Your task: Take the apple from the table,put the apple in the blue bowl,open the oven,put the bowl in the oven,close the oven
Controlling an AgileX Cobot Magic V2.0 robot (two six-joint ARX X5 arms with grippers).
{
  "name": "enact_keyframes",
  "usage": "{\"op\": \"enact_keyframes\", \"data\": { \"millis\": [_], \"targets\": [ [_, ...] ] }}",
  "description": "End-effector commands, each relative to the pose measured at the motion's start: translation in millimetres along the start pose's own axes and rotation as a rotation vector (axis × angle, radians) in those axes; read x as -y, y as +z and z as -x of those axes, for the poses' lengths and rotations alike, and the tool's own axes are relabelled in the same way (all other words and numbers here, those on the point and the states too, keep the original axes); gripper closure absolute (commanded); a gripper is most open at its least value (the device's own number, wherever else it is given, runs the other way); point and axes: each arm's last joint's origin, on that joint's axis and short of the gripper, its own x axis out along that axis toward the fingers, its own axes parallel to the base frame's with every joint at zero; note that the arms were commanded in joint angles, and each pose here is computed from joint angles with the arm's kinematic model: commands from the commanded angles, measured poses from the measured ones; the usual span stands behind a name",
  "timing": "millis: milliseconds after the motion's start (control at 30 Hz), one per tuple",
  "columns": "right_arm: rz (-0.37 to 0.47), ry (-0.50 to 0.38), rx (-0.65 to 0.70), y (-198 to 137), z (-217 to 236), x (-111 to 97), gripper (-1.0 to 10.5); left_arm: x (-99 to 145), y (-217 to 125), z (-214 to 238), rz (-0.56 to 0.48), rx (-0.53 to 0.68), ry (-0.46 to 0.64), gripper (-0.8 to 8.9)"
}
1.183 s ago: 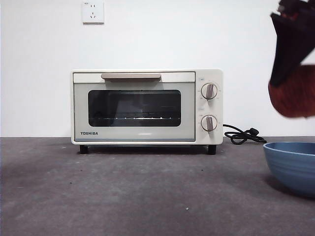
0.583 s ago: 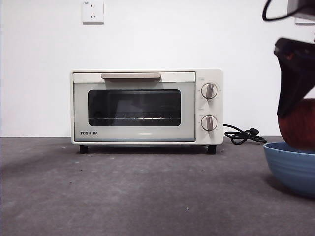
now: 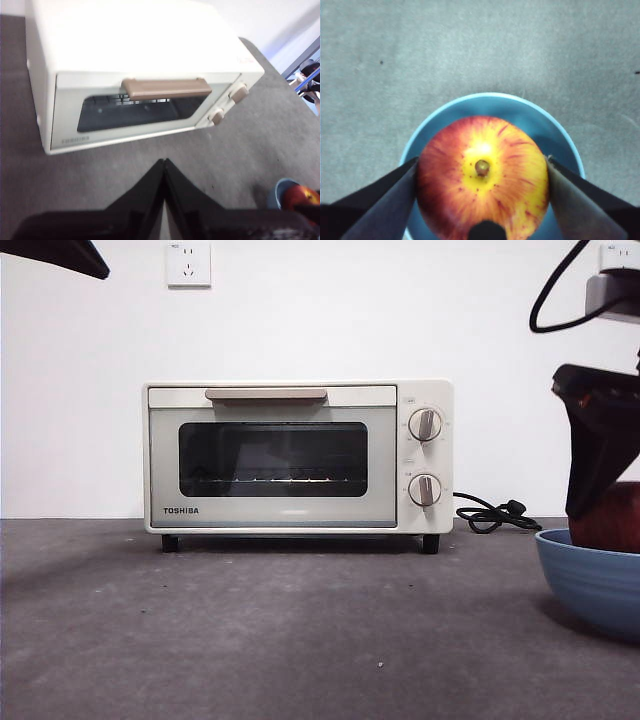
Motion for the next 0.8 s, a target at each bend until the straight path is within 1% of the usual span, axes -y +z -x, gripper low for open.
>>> {"op": "enact_keyframes", "data": {
  "millis": [33,100,167,367,500,633,733,800],
  "targets": [
    [-0.015,-0.001,-0.017,-2,-6,0,6.5,-3,5,-10,-0.015,0.034,-0.015,8.19],
    [-0.012,-0.004,-0.033,-3,-9,0,5.8,-5,8,-20,-0.028,0.051,-0.026,8.19],
    [-0.01,-0.007,-0.046,-4,-10,0,5.3,-7,9,-30,-0.033,0.054,-0.036,8.19],
    [-0.018,-0.009,-0.051,-4,-11,0,4.0,-13,24,-72,-0.054,0.012,-0.061,8.19],
    [-0.034,-0.008,-0.061,-5,-11,0,4.0,-13,38,-102,-0.095,-0.022,-0.086,8.19],
    [-0.044,0.005,-0.056,-4,-11,-1,4.0,-12,43,-126,-0.112,-0.088,-0.146,8.19],
    [-0.048,0.016,-0.048,-4,-10,-1,4.0,-13,42,-142,-0.114,-0.116,-0.15,8.19],
    [-0.056,0.02,-0.046,-3,-10,-2,4.0,-13,40,-151,-0.118,-0.12,-0.128,8.19]
  ]
}}
